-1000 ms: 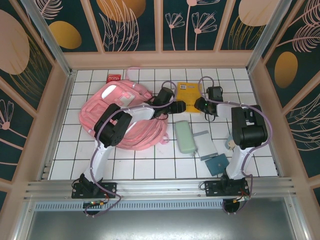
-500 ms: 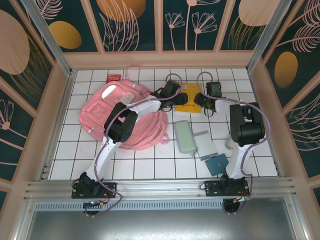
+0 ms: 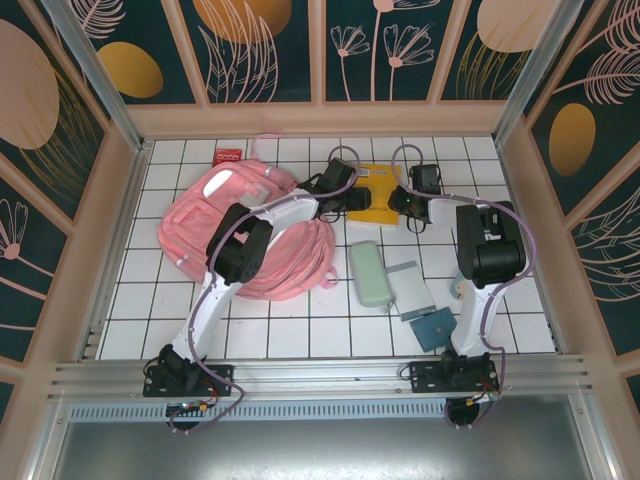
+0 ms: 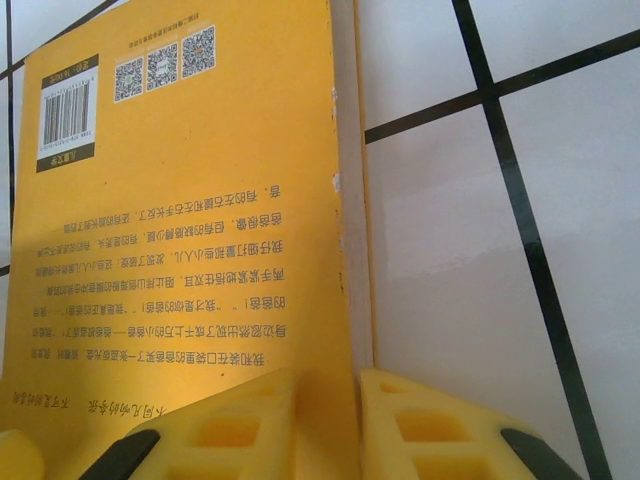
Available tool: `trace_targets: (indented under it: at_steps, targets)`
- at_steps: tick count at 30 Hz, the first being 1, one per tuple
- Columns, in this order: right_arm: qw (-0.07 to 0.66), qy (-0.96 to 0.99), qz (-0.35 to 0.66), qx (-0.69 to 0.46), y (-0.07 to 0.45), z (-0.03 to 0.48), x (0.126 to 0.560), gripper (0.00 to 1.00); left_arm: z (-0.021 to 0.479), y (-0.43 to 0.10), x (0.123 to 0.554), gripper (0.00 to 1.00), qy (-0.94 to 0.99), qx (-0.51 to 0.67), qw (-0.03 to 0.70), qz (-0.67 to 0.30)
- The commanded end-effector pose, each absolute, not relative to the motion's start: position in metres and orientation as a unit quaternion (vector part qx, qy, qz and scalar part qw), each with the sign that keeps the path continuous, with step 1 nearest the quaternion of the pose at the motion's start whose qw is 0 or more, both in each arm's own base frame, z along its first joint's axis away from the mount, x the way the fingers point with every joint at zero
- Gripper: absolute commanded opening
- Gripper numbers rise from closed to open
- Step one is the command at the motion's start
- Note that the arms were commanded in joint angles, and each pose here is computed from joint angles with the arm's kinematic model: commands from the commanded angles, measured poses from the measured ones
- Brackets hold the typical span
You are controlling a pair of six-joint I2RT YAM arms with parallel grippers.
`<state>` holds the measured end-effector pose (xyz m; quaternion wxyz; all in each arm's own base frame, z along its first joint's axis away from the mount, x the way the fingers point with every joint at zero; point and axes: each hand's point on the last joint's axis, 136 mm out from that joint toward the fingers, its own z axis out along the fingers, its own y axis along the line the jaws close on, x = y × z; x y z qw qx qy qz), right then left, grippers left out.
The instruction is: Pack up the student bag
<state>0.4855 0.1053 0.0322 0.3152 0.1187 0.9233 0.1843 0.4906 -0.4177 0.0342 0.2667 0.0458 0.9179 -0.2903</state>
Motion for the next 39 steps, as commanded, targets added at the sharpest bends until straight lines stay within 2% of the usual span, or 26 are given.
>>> trace_targets:
  at_steps: [1,7,12,18,22,30,39]
  targets:
    - [0.284,0.931,0.205,0.105,0.118,0.015,0.477,0.21,0.042,-0.459,0.453,0.63,0.89,0.098,0.206,-0.395]
    - [0.284,0.93,0.206,0.107,0.118,0.016,0.477,0.21,0.095,-0.477,0.438,0.62,0.829,0.117,0.207,-0.507]
    - [0.285,0.93,0.207,0.107,0.118,0.018,0.477,0.21,0.124,-0.478,0.433,0.62,0.798,0.124,0.218,-0.548]
    - [0.288,0.929,0.208,0.108,0.118,0.021,0.478,0.21,0.118,-0.478,0.437,0.6,0.794,0.113,0.205,-0.561]
    - [0.288,0.929,0.207,0.109,0.117,0.022,0.477,0.21,0.128,-0.478,0.434,0.6,0.766,0.107,0.205,-0.599]
    - [0.288,0.928,0.211,0.109,0.119,0.023,0.477,0.21,0.139,-0.474,0.436,0.59,0.754,0.106,0.211,-0.613]
    - [0.292,0.927,0.21,0.109,0.118,0.028,0.477,0.21,0.119,-0.472,0.447,0.59,0.777,0.088,0.215,-0.585]
